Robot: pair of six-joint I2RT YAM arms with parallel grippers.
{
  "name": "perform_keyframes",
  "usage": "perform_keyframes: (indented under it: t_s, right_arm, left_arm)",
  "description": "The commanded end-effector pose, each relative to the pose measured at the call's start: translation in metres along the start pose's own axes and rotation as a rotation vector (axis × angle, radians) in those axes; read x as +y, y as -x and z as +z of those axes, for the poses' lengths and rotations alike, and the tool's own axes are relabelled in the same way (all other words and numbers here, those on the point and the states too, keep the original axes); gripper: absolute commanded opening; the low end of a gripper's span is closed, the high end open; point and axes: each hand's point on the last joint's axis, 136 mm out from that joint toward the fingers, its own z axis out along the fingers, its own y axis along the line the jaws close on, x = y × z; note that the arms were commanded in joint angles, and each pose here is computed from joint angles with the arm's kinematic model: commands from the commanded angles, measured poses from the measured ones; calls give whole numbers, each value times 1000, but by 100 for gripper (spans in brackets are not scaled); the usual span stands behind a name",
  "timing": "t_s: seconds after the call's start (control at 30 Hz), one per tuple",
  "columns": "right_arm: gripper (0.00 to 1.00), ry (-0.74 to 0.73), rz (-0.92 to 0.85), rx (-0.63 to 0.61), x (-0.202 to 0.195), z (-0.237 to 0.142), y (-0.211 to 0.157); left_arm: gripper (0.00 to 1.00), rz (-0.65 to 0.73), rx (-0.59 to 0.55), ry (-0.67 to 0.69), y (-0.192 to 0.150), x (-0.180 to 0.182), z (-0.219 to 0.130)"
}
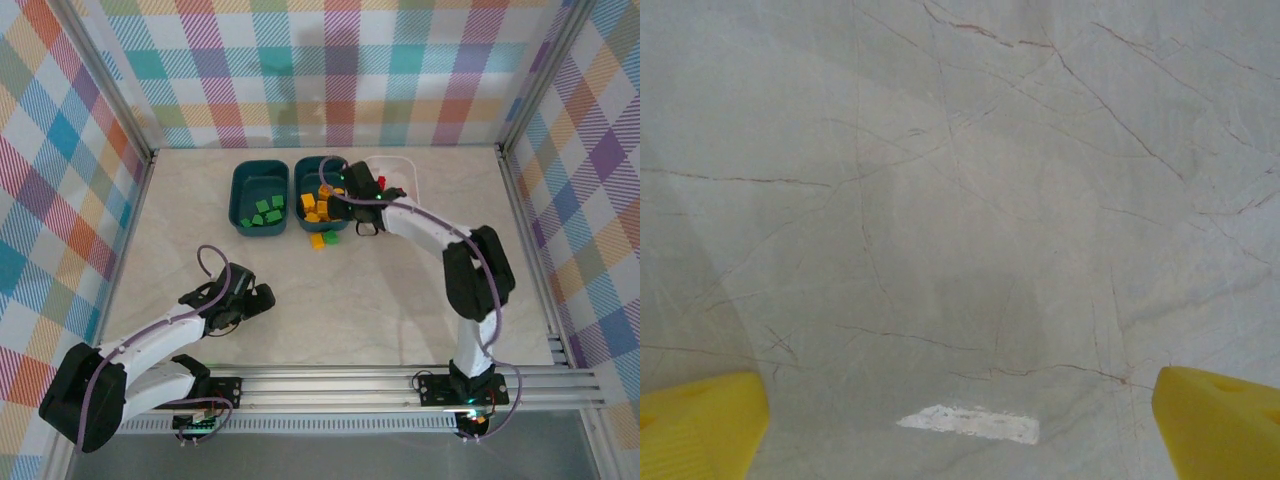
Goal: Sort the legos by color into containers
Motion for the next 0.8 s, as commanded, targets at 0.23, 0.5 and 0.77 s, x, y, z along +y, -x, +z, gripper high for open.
perform_keyframes:
  t_s: [0.23, 0.5, 0.77]
  right_arm:
    - [52, 109, -117, 76, 68, 29, -66]
    - [54, 68, -169, 117, 73, 61, -72]
    - [55, 51, -181, 166, 72, 78, -87]
  left_arm:
    - [99, -19, -11, -50, 7, -13, -3]
    - [99, -37, -27, -48, 3, -5, -4]
    - [100, -30, -36, -41, 4, -3, -7]
